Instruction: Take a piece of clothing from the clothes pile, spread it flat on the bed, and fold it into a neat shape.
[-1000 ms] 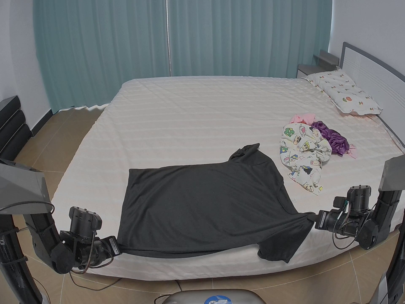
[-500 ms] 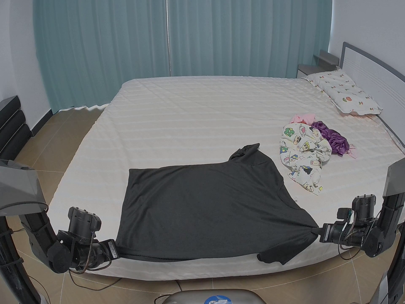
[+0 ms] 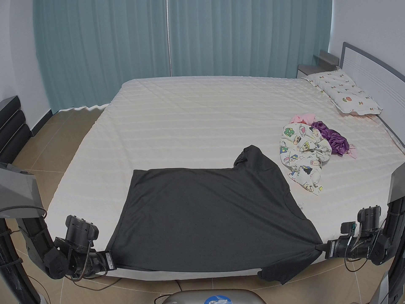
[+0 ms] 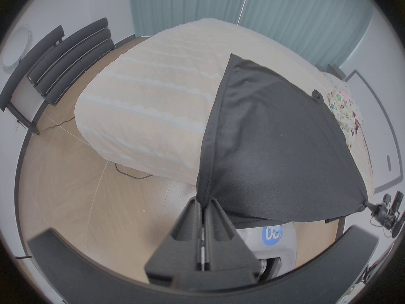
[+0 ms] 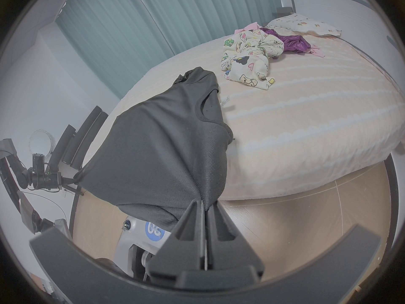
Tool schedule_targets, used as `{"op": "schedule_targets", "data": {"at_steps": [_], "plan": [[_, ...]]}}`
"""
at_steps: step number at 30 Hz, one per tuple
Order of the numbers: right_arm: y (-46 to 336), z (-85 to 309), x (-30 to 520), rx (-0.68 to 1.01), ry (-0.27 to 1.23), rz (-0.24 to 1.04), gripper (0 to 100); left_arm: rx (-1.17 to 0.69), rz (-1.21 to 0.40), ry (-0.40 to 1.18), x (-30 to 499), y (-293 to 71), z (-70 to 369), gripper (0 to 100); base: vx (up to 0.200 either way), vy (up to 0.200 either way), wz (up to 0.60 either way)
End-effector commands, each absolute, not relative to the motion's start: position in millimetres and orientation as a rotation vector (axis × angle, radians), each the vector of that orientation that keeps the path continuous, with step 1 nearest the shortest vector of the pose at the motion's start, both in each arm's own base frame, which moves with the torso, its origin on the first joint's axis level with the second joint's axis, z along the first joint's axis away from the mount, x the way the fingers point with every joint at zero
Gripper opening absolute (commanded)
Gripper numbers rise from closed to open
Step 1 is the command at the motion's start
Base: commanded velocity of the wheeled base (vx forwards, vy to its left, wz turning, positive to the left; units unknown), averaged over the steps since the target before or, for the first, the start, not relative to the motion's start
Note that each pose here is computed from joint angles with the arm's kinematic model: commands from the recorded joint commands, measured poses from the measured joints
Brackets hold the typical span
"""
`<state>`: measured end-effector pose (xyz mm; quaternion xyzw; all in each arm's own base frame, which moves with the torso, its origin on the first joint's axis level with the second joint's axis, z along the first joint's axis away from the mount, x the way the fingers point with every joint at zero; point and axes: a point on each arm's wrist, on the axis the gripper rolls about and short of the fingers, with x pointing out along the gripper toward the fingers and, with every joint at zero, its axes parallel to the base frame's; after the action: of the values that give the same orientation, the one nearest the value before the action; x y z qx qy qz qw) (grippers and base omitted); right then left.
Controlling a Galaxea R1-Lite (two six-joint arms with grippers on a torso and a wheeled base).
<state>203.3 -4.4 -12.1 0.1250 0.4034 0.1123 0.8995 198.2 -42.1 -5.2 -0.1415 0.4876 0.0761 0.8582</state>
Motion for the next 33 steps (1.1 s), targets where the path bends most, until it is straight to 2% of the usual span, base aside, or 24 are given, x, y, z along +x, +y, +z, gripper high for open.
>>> {"op": "schedule_targets", "data": {"at_steps": [1,6,17,26,33], "plan": [[-4.8,-13.5,198.1,0.265,0.857,0.228,0,-0.295,0.162,1.030,196.4,-41.7,-5.6,0,0.000,0.000,0.00],[-4.6,-5.8,215.6,0.282,0.736,0.291,0,-0.333,0.144,0.928,219.2,-45.0,6.4,0,0.000,0.000,0.00],[-2.9,3.3,260.2,0.355,0.573,0.313,0,-0.422,0.164,0.778,263.9,-42.1,24.4,0,0.000,0.000,0.00],[7.5,2.3,301.8,0.329,0.485,0.360,0,-0.496,0.209,0.786,299.1,-44.3,34.6,0,0.000,0.000,0.00],[7.4,15.8,302.8,0.357,0.448,0.379,0,-0.528,0.233,0.780,304.5,-40.4,40.6,0,0.000,0.000,0.00]]}}
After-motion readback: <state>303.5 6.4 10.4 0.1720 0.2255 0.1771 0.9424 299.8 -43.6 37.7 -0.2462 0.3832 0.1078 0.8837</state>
